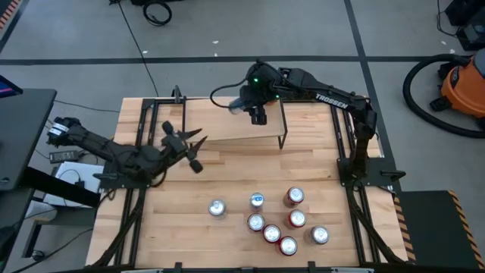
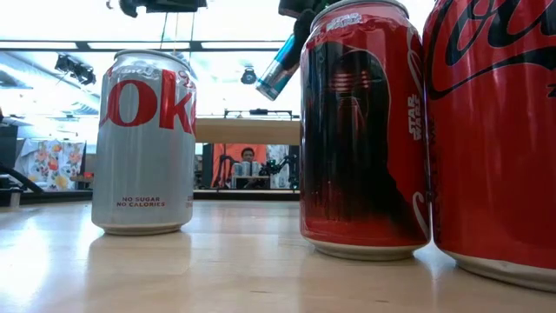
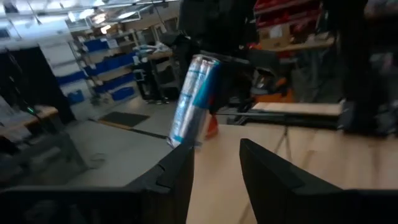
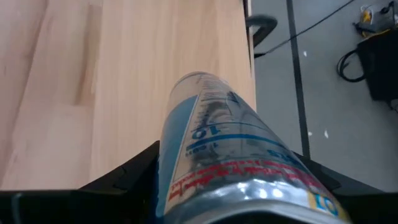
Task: Place canned beverage on shelf
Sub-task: Put the right blue soda can on the shelf
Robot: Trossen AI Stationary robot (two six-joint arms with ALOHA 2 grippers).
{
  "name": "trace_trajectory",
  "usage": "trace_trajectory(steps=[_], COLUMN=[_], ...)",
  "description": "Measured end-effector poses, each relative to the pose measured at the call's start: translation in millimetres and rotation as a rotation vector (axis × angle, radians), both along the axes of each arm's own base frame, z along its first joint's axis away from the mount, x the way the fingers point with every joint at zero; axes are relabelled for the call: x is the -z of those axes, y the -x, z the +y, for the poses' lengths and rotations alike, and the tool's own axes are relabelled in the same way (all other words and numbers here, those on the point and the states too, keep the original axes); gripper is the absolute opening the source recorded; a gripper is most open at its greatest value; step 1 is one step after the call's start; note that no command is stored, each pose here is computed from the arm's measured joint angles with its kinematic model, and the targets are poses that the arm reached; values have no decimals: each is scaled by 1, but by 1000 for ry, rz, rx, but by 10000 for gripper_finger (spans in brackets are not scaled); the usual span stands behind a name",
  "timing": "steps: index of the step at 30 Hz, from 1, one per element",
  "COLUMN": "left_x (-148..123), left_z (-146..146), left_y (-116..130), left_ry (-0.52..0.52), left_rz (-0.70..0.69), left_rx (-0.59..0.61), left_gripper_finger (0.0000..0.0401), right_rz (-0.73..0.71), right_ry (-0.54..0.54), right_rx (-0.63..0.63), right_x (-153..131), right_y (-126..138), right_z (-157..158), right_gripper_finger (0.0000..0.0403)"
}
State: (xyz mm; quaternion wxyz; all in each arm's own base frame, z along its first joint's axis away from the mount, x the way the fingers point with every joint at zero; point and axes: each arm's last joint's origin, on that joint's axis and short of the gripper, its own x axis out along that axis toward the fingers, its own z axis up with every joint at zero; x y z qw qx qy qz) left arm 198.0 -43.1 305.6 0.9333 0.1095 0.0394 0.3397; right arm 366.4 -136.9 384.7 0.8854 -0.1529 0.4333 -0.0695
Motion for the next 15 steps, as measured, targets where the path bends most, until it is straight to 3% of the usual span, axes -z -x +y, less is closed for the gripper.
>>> trace_trajectory(steps=[5,11,15], left_x=[-18,-36,-37], left_z=[20,56,76], left_y=[-24,-47,-61], left_ry=[-39,44,83], left_rz=[85,188,269], left_rx=[14,65,129], left_gripper_finger=[202,285,315], right_rz=[12,70,89], right_ry=[30,35,37], right_rx=[-15,-56,-80], right_x=[-1,0,-3], right_y=[-1,2,6], right_z=[5,17,24], right_gripper_finger=[257,257,257])
